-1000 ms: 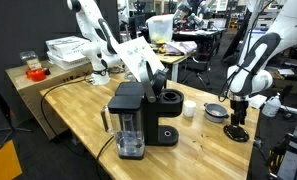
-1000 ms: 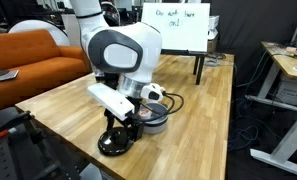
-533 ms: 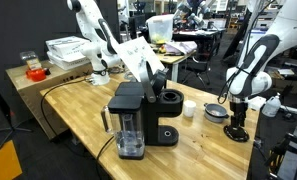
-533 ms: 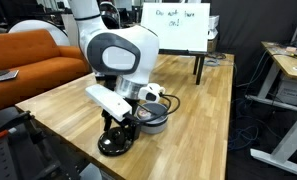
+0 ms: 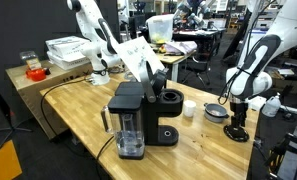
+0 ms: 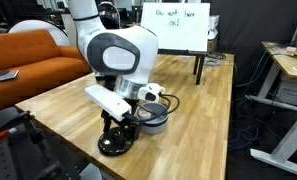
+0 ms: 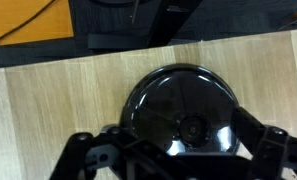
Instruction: Put the black lid on top of the grey pot
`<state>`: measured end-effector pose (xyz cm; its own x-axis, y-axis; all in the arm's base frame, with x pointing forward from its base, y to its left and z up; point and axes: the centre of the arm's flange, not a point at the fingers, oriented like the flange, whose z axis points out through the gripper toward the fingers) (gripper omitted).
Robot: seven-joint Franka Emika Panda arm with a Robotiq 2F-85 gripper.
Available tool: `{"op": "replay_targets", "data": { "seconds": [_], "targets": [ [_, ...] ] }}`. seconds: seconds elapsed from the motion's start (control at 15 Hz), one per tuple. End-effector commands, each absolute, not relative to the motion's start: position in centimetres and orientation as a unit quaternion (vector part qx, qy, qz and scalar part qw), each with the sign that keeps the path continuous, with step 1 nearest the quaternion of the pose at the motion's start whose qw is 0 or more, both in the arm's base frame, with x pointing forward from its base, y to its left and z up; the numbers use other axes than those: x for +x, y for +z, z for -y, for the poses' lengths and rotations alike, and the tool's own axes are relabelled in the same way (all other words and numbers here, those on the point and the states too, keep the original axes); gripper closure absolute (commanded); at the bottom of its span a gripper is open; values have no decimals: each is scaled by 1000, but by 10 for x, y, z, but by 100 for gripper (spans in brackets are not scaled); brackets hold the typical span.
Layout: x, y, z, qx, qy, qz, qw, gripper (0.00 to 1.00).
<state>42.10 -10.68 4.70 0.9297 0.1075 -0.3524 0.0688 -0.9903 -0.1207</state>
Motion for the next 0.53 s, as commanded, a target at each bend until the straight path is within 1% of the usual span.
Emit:
{"op": "replay_targets", "data": {
  "seconds": [0.0, 0.47],
  "targets": [
    [417, 55, 105, -982, 177, 48, 34, 0],
    [420, 58, 95, -981, 179, 66, 29, 0]
  ]
}}
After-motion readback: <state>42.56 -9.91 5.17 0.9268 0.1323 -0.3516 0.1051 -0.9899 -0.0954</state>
